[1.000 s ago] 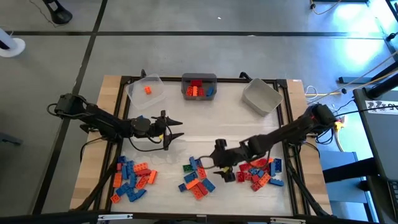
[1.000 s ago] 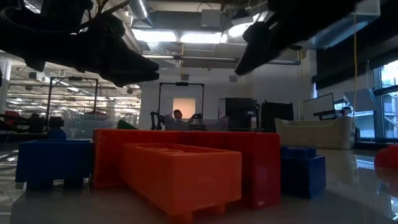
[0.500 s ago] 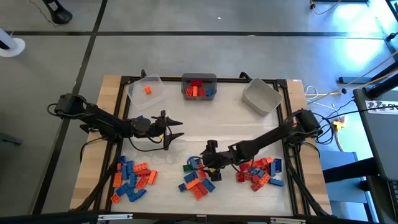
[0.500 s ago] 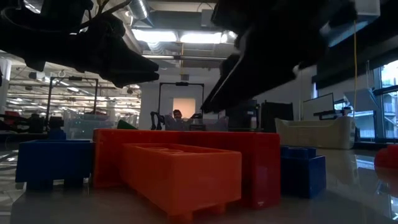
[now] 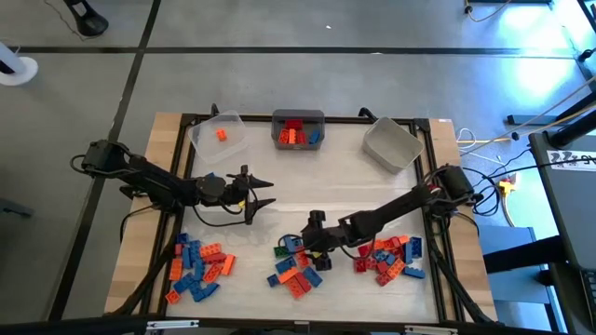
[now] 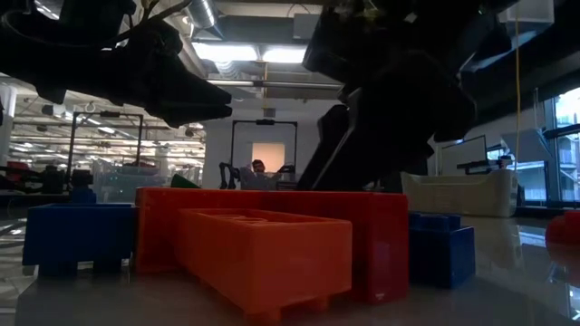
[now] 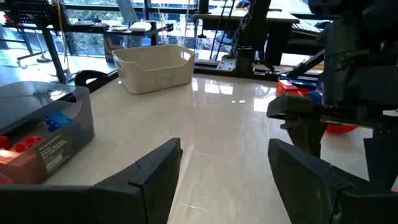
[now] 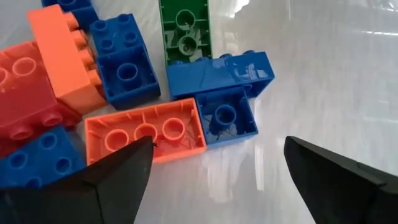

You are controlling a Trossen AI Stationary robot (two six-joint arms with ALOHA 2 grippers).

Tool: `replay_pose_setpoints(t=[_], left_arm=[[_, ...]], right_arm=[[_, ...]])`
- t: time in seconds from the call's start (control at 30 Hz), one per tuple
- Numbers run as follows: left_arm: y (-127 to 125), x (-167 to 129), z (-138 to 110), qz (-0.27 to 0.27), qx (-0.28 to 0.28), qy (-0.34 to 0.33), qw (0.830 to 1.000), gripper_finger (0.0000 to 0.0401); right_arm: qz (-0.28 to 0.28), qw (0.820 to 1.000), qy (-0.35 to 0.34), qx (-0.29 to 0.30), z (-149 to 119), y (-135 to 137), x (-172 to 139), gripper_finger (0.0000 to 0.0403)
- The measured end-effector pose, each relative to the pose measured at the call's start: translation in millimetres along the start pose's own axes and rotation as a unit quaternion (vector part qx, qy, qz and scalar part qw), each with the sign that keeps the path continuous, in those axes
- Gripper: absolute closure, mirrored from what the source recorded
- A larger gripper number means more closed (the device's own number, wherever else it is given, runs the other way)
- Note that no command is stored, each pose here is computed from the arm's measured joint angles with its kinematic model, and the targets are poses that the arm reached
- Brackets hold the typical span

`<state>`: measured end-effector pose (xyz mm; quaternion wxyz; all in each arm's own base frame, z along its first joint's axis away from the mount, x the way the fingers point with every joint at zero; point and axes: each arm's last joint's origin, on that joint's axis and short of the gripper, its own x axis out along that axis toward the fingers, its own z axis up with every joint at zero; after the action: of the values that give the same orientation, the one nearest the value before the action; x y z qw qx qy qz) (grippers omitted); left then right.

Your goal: Sort blocks by size

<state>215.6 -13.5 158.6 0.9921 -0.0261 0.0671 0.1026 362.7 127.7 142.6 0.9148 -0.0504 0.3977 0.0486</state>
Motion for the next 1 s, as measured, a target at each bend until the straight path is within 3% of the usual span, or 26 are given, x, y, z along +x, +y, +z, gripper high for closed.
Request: replay_pose_setpoints(t=[0.3, 0.63, 0.73, 1.0], left_arm=[[0, 0, 0, 0.000, 0.000, 0.000, 1.000, 0.0172], [0, 0, 0, 0.000, 0.000, 0.001, 1.000, 0.0172], [0, 0, 0, 0.000, 0.001, 0.000, 1.000, 0.0172], [0, 0, 0, 0.000, 0.000, 0.000, 1.000, 0.0172]], right_arm=[[-0.010, 1.000, 0.027, -0.009, -4, -1, -3, 0.0045], [-0.059, 0.986, 0.142, -0.068, -9, -7, -14, 0.0045], [-0.051, 0.988, 0.131, -0.065, 1, -5, -17, 0.0045], [0.040, 0.998, 0.040, -0.034, 23, 3, -15, 0.0045]])
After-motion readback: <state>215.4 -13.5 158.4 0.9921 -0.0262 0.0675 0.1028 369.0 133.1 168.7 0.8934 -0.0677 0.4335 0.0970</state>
